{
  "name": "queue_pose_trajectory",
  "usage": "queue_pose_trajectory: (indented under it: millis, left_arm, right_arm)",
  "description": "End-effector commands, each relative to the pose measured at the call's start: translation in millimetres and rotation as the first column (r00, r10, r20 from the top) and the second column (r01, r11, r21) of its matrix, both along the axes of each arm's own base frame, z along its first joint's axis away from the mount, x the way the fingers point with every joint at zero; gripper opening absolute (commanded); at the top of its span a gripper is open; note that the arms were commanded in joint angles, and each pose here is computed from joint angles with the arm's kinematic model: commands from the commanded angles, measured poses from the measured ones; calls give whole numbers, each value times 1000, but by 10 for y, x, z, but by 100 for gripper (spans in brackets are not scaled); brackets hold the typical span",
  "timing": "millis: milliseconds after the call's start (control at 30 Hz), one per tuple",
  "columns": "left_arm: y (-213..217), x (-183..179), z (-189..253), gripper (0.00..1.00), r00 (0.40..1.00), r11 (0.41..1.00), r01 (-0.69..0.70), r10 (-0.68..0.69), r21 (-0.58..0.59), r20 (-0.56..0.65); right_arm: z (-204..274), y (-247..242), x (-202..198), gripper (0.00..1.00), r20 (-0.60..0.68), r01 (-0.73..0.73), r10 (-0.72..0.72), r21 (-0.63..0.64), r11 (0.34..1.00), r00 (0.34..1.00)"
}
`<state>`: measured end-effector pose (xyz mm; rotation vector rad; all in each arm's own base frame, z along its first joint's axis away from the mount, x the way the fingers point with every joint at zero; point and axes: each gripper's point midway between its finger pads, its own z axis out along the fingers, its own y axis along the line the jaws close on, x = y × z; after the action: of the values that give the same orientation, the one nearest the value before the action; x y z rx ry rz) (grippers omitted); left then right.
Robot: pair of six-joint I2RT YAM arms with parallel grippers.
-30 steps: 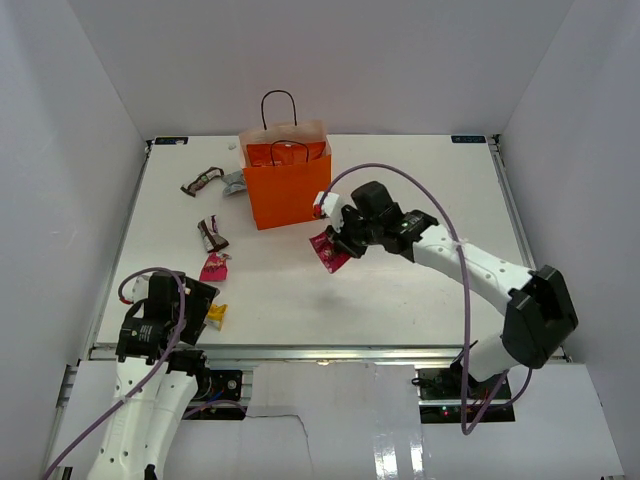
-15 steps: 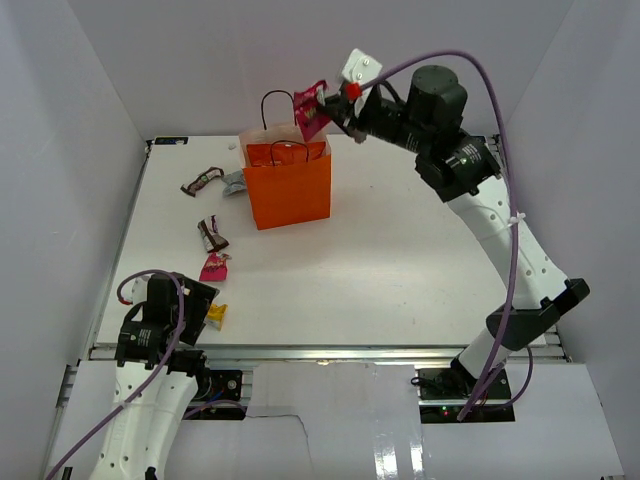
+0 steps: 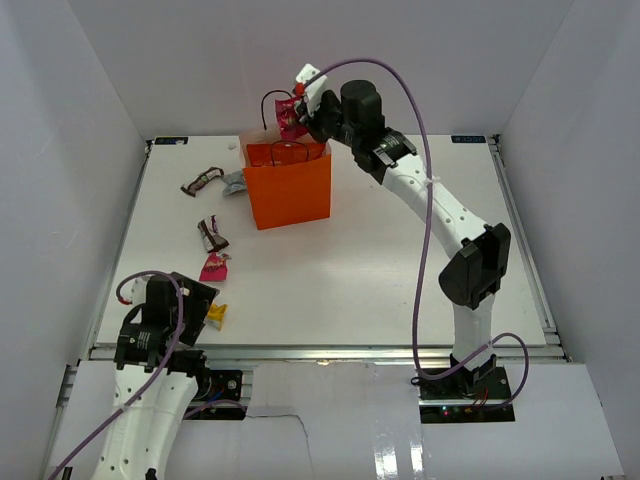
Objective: Place the snacks into the paper bag
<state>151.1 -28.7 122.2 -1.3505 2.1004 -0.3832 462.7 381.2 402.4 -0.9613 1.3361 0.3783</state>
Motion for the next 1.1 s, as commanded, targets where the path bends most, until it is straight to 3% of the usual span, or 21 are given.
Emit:
queue_pose_trajectory:
  millis: [0,100,133,200,233,333,467,533,600,633,867,933,1067]
  left_arm:
    - [-8,11,115,96,999,1000,-5,6,-14,42]
    - [-14,1,64,96,999,1000,-11,11,-22,33]
    - [-22,-4,46,96,1000,1000,-10,10,-26,27]
    - [-23,-4,8,96,1000,999,-16,17,-30,6]
    - [-24,-5,-14,96,1000,999,-20,20,-31,-6]
    - [-19,7,-72,96,998,999,-41,39,-33,-53]
    - [-15,37,-125,96,990,997,-74,69,-36,-122]
    - [-11,31,-199,94,980,995,-92,85,-32,-178]
    - [-16,27,-270,91,967,993,-116,105,-32,-233]
    - [-15,26,-301,90,960,991,-130,118,-33,-253]
    - [73,190,-486,87,933,992,-113,124,53,-338]
    - [77,316,-526,85,940,993,-100,115,63,-322]
    - [109,363,-761,77,911,992,-76,111,103,-398]
  right_arm:
    - [170,-162,-10,15,13,27,-28,60,998,1000]
    - [-120,-183,-64,29,-44,4,-3,22,1000,999]
    - [-151,-186,-97,42,-54,-5,6,17,1000,999]
    - [-220,-188,-139,54,-71,-22,22,7,1000,997]
    - [-221,-218,-165,65,-76,-23,24,6,1000,997]
    - [-54,-349,-228,79,-72,-38,39,24,999,997]
    - [48,-849,-282,87,-139,-68,77,64,996,987]
    - [67,-987,-549,89,-155,-176,184,63,982,971]
    - [-237,-1213,-747,89,-229,-216,217,30,976,949]
    - [-629,-1341,-837,89,-328,-215,206,8,977,922]
    - [-1720,-1657,-1828,89,-510,-323,285,16,946,811]
    - [-1761,-1706,-1990,89,-504,-327,291,18,945,813]
    - [-1907,-1809,-2165,89,-525,-315,284,32,949,803]
